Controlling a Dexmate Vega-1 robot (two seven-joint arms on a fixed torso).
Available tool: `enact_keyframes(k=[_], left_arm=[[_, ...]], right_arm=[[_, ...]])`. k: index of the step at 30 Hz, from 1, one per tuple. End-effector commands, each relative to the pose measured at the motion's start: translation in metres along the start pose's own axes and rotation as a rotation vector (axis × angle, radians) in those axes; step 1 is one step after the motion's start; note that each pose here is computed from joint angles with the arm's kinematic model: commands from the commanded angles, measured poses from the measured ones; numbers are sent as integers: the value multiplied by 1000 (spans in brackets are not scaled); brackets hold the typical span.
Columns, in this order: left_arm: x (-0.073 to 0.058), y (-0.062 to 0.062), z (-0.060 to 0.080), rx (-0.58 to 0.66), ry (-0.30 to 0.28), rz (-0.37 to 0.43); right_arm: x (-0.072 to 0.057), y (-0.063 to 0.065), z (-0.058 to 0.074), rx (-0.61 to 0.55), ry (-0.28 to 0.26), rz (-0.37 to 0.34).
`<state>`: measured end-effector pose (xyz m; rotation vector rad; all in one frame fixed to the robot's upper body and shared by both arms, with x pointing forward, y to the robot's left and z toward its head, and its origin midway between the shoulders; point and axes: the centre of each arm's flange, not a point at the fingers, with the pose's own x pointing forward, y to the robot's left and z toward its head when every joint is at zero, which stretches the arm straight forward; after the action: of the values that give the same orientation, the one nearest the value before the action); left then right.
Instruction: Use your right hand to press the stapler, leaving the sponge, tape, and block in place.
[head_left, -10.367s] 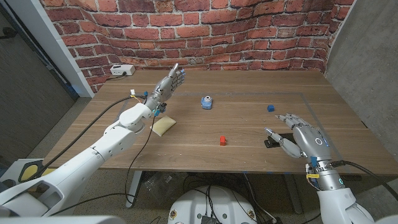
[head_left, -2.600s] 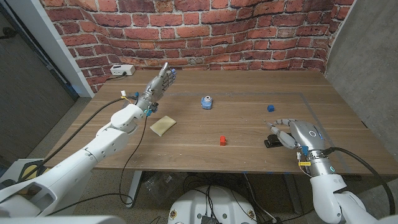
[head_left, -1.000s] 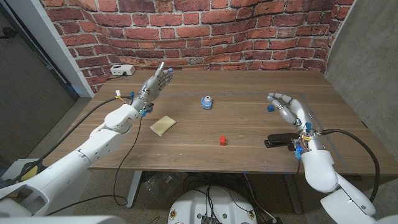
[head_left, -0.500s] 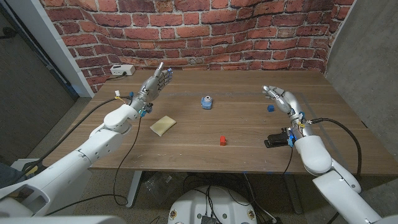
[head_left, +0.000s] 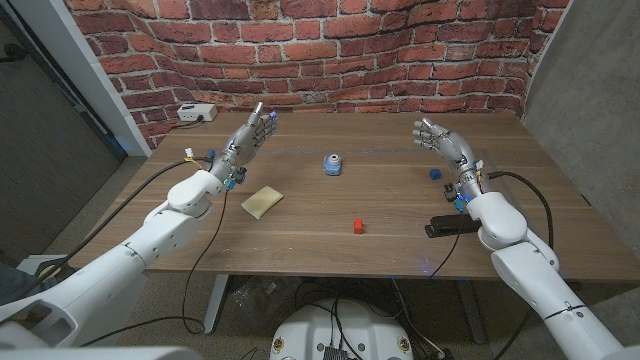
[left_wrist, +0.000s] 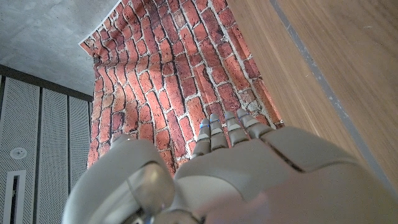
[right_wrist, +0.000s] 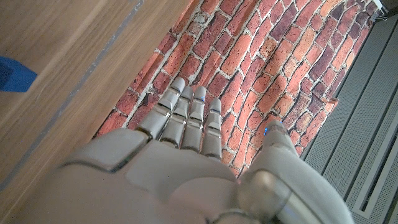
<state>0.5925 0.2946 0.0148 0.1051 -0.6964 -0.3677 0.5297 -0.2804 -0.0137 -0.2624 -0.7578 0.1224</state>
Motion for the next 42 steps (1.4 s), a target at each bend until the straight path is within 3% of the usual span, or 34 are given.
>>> enact_keyframes(k=[1,10,25,42], left_arm=[[-3,-5,-3,-1,13,3],[-3,-8,-7,-10,15,-6],[-4,-10,-7,-7,21,-14],[-4,-7,-6,-4,17,-2]], right_arm=[[39,-11,-12,197,0,77],[46,-11,-24,259,-4,83],[57,-11,-47,337,38,117],[64,-11,-53,366,42,119]])
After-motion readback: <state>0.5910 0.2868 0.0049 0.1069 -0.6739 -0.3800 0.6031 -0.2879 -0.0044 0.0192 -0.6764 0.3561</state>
